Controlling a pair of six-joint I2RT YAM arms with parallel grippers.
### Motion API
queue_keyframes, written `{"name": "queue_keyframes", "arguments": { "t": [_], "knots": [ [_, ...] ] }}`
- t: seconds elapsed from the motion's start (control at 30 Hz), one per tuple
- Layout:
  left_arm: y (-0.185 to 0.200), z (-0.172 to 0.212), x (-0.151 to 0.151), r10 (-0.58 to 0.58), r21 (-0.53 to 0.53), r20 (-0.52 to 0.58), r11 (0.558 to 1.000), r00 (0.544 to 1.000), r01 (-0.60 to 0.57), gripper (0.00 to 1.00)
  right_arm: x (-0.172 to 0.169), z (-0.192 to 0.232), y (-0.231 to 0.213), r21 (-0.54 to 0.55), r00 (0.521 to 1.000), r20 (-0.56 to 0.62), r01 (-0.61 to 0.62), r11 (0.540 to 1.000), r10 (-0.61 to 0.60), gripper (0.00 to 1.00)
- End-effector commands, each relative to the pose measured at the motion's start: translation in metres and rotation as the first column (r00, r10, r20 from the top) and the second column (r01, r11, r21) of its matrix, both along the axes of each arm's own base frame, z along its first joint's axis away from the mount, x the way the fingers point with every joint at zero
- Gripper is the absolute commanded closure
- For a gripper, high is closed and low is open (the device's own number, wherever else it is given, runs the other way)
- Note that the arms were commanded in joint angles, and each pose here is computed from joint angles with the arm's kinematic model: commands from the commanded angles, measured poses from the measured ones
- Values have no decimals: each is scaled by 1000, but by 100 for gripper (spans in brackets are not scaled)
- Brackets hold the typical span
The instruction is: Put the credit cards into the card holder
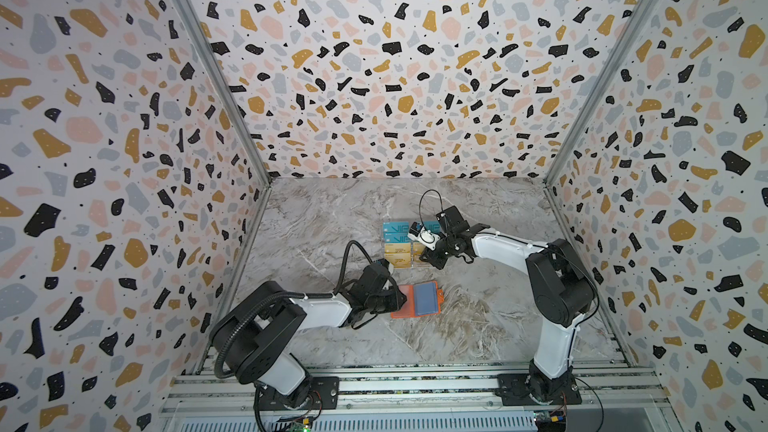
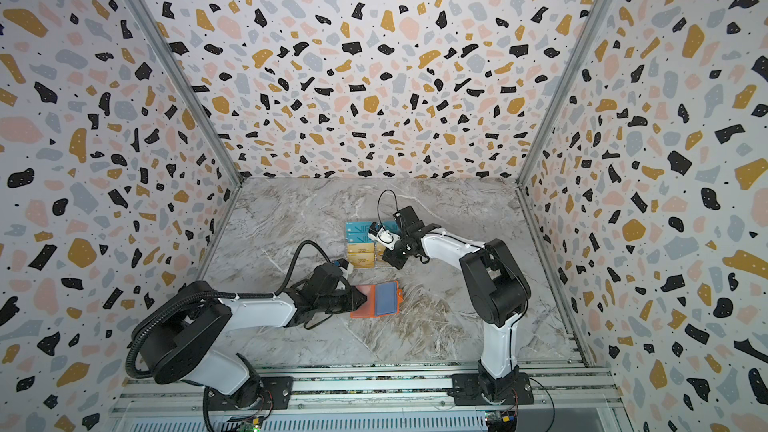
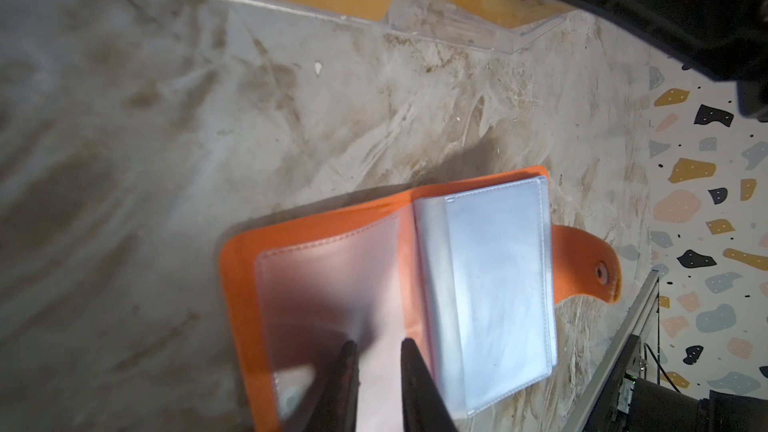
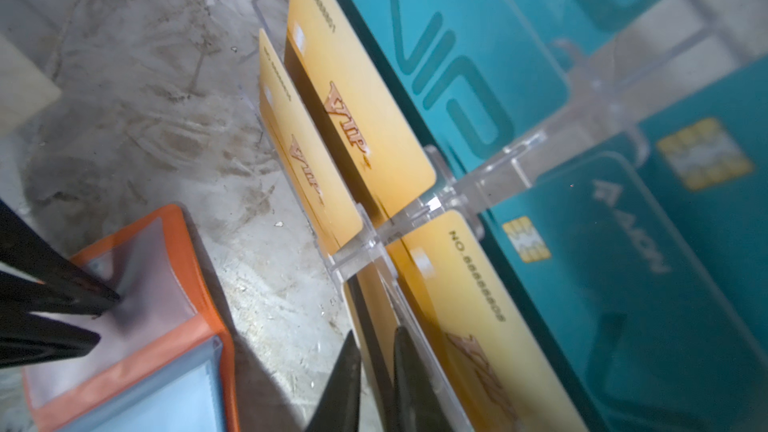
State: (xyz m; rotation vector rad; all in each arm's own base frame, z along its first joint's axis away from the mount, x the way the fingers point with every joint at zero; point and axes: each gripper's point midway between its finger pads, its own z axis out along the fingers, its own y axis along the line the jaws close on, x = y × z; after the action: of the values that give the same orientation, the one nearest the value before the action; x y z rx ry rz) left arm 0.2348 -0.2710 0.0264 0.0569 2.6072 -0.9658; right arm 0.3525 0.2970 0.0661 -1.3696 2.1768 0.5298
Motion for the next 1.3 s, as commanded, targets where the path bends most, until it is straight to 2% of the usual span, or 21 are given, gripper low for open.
{"name": "queue_keyframes", "arguments": {
  "t": [0.0, 0.07, 0.23, 0.5, 0.67, 0.83, 0.97, 1.1, 1.2, 1.27],
  "knots": [
    [4, -3, -4, -15, 31, -28, 999, 999, 15, 78, 1, 4, 3, -6, 1000, -13, -9, 1000, 9, 88],
    [4, -3, -4, -14, 33, -28, 999, 1000, 15, 78, 1, 5, 4, -6, 1000, -8, -14, 1000, 14, 89],
    [7, 0, -4, -10, 43, -24, 999, 1000, 11, 78, 6, 18, 7, 16, 999, 30, -26, 1000, 25, 98],
    [8, 1, -3, -15, 58, -19, 998, 1000, 16, 78, 5, 52, 15, 82, 996, 78, -44, 996, 38, 100],
    [10, -2, -4, -16, 71, -24, 997, 1000, 17, 77, 7, 95, 16, 181, 992, 126, -11, 983, -13, 100],
    [14, -5, -4, 2, 87, -27, 996, 1000, 0, 78, -4, 135, 12, 335, 992, 103, 28, 942, -67, 100],
    [16, 0, -3, 10, 93, -15, 996, 1000, -9, 78, -30, 155, 11, 463, 997, 1, 63, 884, -72, 100],
    [20, 6, -4, 16, 95, 1, 995, 1000, -16, 78, -63, 159, 8, 579, 981, -185, 153, 801, -53, 100],
    [23, 2, -5, 16, 112, -7, 994, 1000, -15, 78, -82, 146, 4, 604, 935, -351, 267, 751, -50, 100],
    [23, -2, -7, 13, 121, -17, 993, 1000, -11, 78, -95, 132, 2, 598, 882, -469, 348, 722, -37, 100]
  ]
}}
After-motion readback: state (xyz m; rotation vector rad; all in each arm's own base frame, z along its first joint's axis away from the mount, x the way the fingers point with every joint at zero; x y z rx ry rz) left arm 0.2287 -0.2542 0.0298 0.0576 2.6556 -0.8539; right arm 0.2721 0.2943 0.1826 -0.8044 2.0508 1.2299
